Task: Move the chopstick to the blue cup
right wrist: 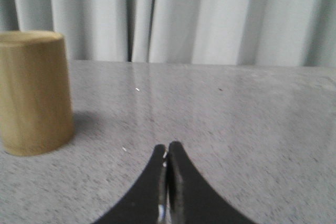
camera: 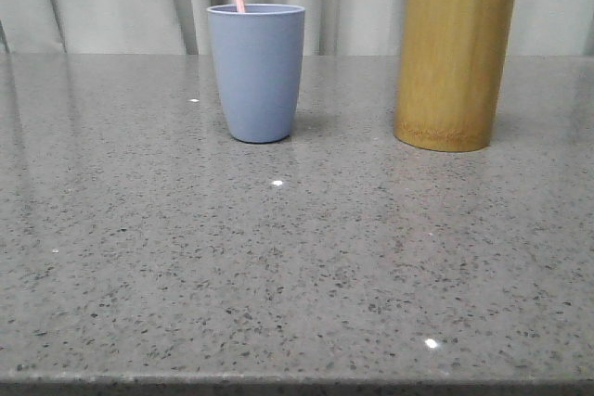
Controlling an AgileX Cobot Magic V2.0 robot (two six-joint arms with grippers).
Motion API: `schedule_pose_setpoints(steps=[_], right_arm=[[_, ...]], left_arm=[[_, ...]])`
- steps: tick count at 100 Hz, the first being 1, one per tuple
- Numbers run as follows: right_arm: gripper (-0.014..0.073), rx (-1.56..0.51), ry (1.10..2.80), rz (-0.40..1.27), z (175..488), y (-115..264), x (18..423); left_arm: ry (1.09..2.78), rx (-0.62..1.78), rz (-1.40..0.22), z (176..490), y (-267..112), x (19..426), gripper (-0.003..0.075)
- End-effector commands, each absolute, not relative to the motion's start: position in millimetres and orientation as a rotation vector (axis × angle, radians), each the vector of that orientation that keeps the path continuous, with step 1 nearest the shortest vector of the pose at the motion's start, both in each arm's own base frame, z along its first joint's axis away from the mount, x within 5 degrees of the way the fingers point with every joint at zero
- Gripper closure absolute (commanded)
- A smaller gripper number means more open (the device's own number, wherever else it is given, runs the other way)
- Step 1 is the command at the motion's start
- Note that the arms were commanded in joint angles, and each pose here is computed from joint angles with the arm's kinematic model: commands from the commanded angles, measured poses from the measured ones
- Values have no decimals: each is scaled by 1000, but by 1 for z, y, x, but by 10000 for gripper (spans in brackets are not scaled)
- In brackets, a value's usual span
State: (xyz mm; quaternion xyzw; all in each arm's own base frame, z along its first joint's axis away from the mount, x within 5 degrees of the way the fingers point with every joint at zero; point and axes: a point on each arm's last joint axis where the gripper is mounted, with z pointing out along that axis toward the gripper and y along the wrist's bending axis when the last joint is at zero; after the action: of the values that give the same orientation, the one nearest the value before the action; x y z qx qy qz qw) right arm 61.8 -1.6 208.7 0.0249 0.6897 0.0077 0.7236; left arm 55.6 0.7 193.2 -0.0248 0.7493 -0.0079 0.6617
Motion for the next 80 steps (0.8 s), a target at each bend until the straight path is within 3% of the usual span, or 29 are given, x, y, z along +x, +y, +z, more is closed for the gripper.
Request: schedule_pose_setpoints(steps=[1,23,80], right_arm=[[665,63,1414,-20,212,-3,58],[665,71,1500,-34,204,-4,55],[665,71,1500,-34,204,-4,55]], left_arm=[[1589,-66,-24,200,1,54,739],[1589,-66,-24,200,1,54,739],[1590,-66,-24,199,1,54,739]])
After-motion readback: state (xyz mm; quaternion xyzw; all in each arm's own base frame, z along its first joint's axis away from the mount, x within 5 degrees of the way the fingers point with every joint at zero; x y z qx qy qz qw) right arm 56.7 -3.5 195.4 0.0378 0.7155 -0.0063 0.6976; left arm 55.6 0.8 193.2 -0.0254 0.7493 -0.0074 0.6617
